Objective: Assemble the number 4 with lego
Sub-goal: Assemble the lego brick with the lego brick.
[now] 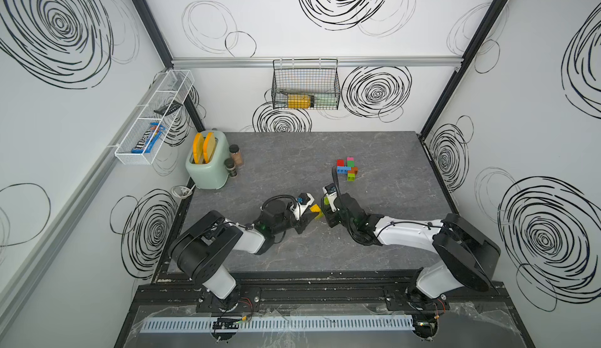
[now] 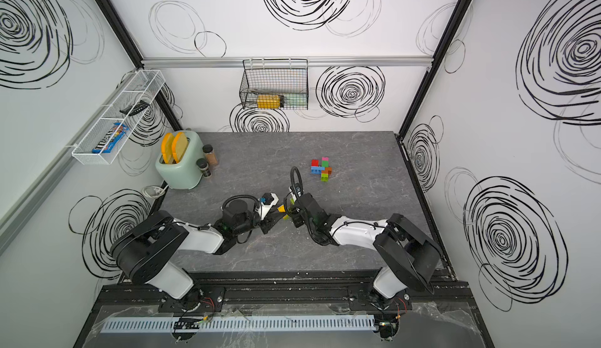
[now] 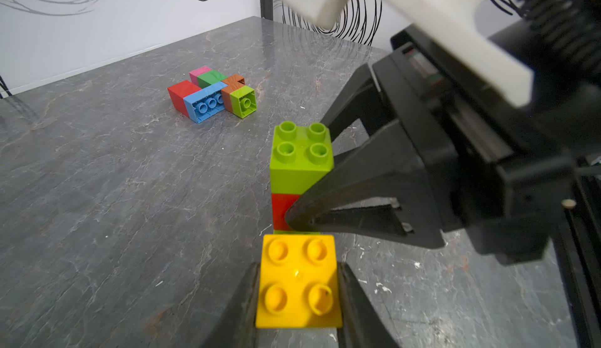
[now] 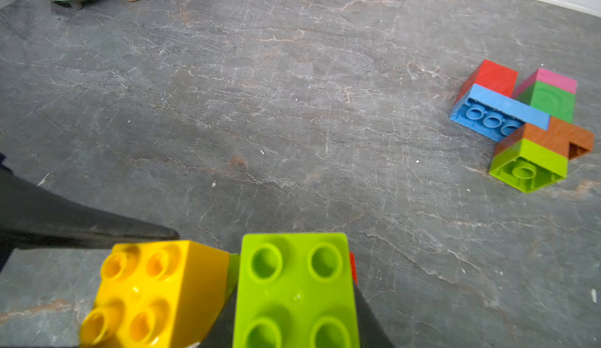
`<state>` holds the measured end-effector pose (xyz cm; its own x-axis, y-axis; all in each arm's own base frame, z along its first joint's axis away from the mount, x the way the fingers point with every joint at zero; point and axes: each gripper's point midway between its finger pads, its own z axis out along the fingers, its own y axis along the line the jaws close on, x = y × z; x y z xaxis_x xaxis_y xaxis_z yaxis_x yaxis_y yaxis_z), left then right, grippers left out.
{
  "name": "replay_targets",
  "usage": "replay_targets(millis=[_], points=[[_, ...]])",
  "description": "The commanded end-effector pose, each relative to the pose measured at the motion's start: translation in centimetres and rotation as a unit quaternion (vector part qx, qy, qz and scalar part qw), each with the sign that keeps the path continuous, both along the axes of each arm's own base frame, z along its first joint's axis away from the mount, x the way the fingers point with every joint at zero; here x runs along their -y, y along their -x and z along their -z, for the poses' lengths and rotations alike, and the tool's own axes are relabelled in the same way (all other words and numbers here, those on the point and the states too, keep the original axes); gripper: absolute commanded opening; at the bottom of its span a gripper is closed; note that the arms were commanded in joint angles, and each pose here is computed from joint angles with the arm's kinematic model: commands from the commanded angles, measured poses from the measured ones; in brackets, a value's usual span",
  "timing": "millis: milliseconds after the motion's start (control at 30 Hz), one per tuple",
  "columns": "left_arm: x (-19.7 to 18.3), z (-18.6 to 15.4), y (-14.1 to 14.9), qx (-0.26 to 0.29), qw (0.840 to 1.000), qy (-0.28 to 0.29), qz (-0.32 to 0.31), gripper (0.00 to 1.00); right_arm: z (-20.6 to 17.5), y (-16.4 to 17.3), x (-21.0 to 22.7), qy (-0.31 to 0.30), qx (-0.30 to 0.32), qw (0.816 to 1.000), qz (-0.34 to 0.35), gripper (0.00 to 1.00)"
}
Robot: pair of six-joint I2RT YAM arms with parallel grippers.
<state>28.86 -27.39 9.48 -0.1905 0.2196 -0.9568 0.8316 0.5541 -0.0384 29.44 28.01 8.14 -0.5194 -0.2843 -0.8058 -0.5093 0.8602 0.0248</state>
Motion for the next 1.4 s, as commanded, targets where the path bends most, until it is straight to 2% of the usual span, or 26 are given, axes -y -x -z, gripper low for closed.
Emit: replay_targets(millis=[0,200,433,600,867,900,933,967,1067,1200,1367], points=[[-0.9,4.5,1.0,-0.058,0.996,-0.062,-0.002,0.0,8.5,4.9,4.7,0.131,-0.13,0.983,-0.014,0.0],[-1.4,5.7,1.2,-0.083,0.993,-0.088,-0.006,0.0,8.5,5.1,4.6,0.129,-0.131,0.983,-0.017,0.0],[-1.9,8.2,2.8,-0.125,0.987,-0.102,-0.008,0.0,8.8,5.4,4.6,0.129,-0.139,0.982,-0.018,0.0],[-1.4,9.0,2.6,-0.146,0.982,-0.118,-0.001,0.0,8.9,5.5,4.6,0.127,-0.14,0.982,-0.019,0.0],[-1.2,8.4,2.2,-0.144,0.983,-0.111,-0.005,0.0,9.0,5.8,4.7,0.125,-0.145,0.981,-0.017,0.0],[-1.2,7.6,2.1,-0.136,0.986,-0.098,-0.005,0.23,9.0,5.8,4.7,0.125,-0.145,0.981,-0.015,0.0],[-1.0,6.2,1.9,-0.118,0.99,-0.07,0.0,0.5,9.0,5.8,4.8,0.125,-0.145,0.981,-0.014,0.0],[-0.8,4.4,1.9,-0.097,0.995,-0.034,0.008,0.59,8.9,5.7,4.8,0.125,-0.144,0.982,-0.012,0.0],[-0.8,1.0,0.8,-0.052,0.998,0.037,0.017,0.63,8.8,5.6,4.9,0.126,-0.142,0.982,-0.009,0.0],[0.0,-0.4,-0.5,0.001,0.998,0.056,0.029,0.64,8.7,5.4,4.9,0.128,-0.139,0.982,-0.007,0.0],[1.3,-0.4,-0.9,0.025,0.996,0.064,0.051,0.64,8.6,5.4,5.1,0.128,-0.138,0.982,-0.004,0.0]])
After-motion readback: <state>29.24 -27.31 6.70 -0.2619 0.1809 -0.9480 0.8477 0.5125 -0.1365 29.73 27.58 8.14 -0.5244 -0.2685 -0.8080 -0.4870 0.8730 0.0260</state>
